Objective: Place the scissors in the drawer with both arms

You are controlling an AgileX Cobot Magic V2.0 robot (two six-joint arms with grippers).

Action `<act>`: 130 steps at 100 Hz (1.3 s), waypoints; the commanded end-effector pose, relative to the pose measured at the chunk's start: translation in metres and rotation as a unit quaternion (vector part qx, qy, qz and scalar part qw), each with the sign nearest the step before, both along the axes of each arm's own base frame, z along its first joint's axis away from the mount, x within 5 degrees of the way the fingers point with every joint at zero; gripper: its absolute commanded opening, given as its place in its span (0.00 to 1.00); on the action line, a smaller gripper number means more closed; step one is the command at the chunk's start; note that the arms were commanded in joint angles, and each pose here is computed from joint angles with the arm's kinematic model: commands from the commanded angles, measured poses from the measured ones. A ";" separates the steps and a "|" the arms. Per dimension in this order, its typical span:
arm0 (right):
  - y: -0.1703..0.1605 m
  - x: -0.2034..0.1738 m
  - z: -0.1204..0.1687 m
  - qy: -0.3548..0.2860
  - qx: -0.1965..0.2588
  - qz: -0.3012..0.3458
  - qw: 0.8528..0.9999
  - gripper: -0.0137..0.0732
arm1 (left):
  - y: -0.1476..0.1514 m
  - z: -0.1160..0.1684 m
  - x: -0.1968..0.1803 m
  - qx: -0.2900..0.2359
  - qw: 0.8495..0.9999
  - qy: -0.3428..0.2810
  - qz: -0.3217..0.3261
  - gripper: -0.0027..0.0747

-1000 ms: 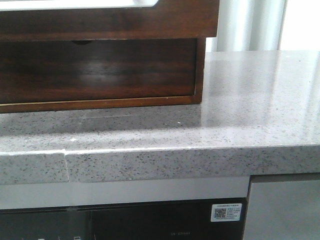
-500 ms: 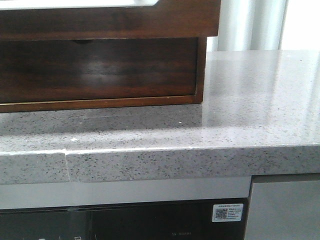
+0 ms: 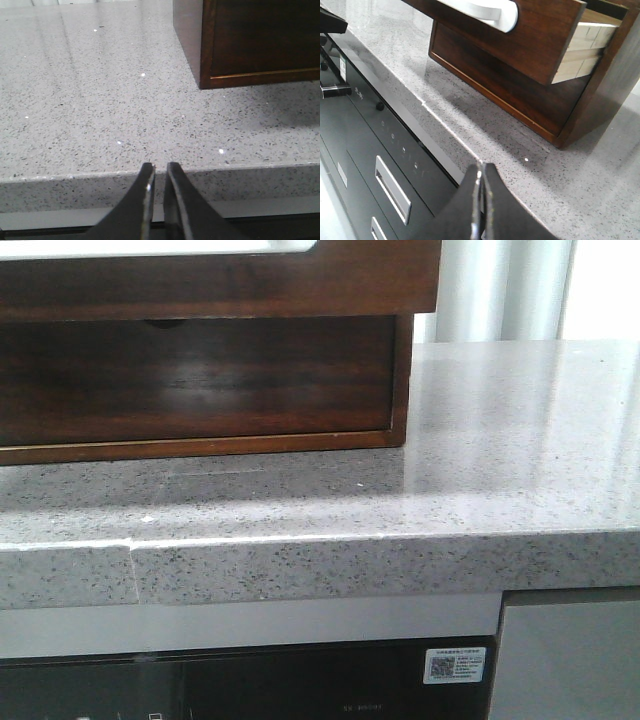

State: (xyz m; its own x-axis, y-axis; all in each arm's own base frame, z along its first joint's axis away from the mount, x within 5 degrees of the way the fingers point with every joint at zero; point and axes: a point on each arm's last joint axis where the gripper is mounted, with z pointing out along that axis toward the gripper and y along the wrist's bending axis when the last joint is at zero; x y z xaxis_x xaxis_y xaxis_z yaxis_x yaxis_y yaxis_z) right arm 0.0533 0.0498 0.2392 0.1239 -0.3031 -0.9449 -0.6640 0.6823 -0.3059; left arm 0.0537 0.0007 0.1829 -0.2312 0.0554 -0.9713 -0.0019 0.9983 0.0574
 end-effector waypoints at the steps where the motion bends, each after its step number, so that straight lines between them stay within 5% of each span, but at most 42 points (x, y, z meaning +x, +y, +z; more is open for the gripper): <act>1: -0.002 0.002 0.015 -0.031 0.032 -0.016 0.999 0.05 | 0.000 0.002 -0.001 -0.004 0.999 -0.039 -0.003 0.04; 37: -0.003 0.005 0.007 -0.035 0.035 -0.028 0.998 0.05 | 0.000 0.002 -0.001 -0.004 0.999 -0.039 -0.003 0.04; 59: -0.010 0.011 0.002 0.008 0.103 -0.095 0.990 0.05 | 0.000 0.002 -0.001 -0.004 0.999 -0.039 -0.003 0.04; 87: -0.026 0.015 -0.003 0.025 0.160 -0.202 0.966 0.05 | 0.000 0.002 -0.001 -0.004 0.999 -0.039 -0.003 0.04; 111: -0.039 0.010 -0.024 0.002 0.258 -0.275 0.926 0.05 | 0.000 0.002 -0.001 -0.004 0.999 -0.039 -0.003 0.04; 130: -0.048 0.007 -0.032 -0.005 0.244 -0.340 0.908 0.05 | 0.000 0.002 -0.001 -0.004 0.999 -0.039 -0.003 0.04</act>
